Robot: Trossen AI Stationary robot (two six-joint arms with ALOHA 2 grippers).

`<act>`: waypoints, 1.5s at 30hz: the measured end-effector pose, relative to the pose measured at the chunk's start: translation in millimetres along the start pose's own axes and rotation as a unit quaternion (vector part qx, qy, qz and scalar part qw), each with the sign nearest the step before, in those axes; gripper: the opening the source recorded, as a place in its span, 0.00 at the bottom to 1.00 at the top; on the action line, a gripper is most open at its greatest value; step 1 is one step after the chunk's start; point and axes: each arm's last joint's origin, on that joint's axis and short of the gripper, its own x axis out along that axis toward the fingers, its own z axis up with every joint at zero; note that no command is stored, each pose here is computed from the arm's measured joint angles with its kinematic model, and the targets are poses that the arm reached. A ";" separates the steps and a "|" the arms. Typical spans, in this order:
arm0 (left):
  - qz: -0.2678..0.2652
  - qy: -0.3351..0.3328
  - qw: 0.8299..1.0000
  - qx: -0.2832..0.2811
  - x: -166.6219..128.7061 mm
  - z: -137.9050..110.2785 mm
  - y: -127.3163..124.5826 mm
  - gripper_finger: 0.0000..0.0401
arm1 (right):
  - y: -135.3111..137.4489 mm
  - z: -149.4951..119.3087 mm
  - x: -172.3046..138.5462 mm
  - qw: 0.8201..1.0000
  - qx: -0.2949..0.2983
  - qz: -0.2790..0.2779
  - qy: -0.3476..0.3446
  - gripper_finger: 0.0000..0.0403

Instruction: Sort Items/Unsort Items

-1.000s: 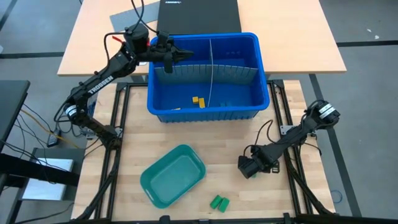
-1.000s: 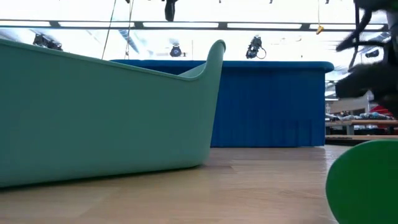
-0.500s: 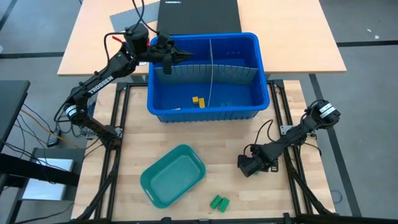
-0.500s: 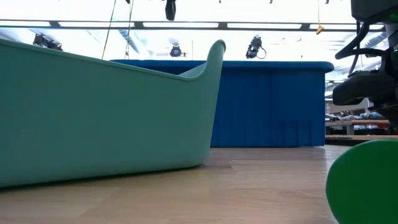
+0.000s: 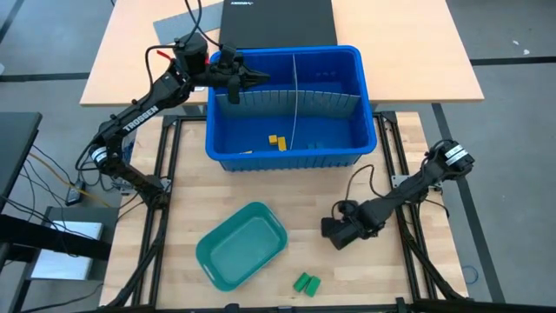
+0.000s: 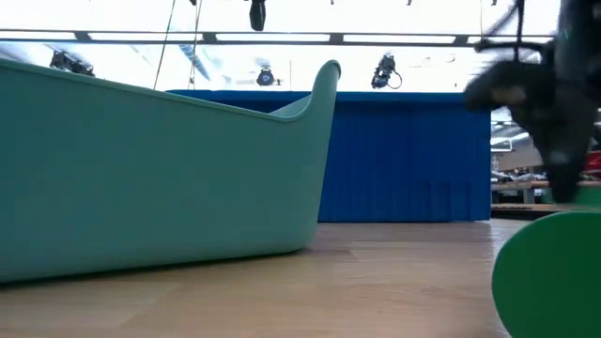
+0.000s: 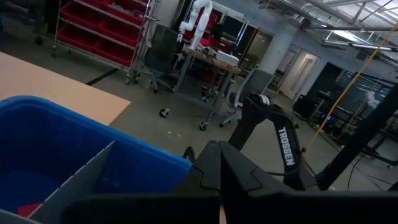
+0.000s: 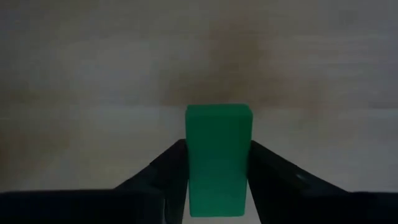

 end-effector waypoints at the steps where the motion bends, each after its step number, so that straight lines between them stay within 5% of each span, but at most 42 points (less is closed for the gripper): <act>1: 0.000 0.000 1.000 0.000 0.0 0.0 0.0 0.00 | 6.7 -0.9 -5.8 1.000 -0.013 0.015 -0.001 0.37; 8: -0.001 -0.003 1.000 0.006 0.0 0.6 -0.2 0.00 | 61.1 12.4 -69.7 0.987 -0.099 0.112 -0.064 0.31; 14: -0.004 -0.011 1.000 0.022 -0.1 2.6 -0.9 0.00 | 100.3 55.5 -151.4 0.955 -0.173 0.166 -0.176 0.31; 20: -0.006 -0.016 1.000 0.026 -0.2 3.9 -1.5 0.00 | 127.8 130.0 -227.8 0.892 -0.206 0.221 -0.336 0.31; 26: -0.007 -0.035 0.999 0.029 -2.8 8.7 -0.1 0.00 | 139.8 229.5 -268.7 0.815 -0.192 0.265 -0.478 0.31; 29: -0.006 -0.057 0.998 0.019 -7.2 15.0 2.6 0.00 | 139.2 280.3 -274.2 0.788 -0.174 0.290 -0.515 0.31; 32: -0.007 -0.080 0.997 0.011 -11.6 21.1 4.7 0.00 | 138.4 326.2 -264.8 0.780 -0.168 0.309 -0.517 0.31; 39: -0.012 -0.102 0.995 0.018 -14.6 26.7 4.4 0.00 | 154.8 401.9 -201.9 0.799 -0.165 0.343 -0.465 0.32; 45: -0.014 -0.103 0.995 0.015 -14.1 26.6 3.4 0.00 | 162.8 423.4 -163.3 0.824 -0.154 0.340 -0.427 0.47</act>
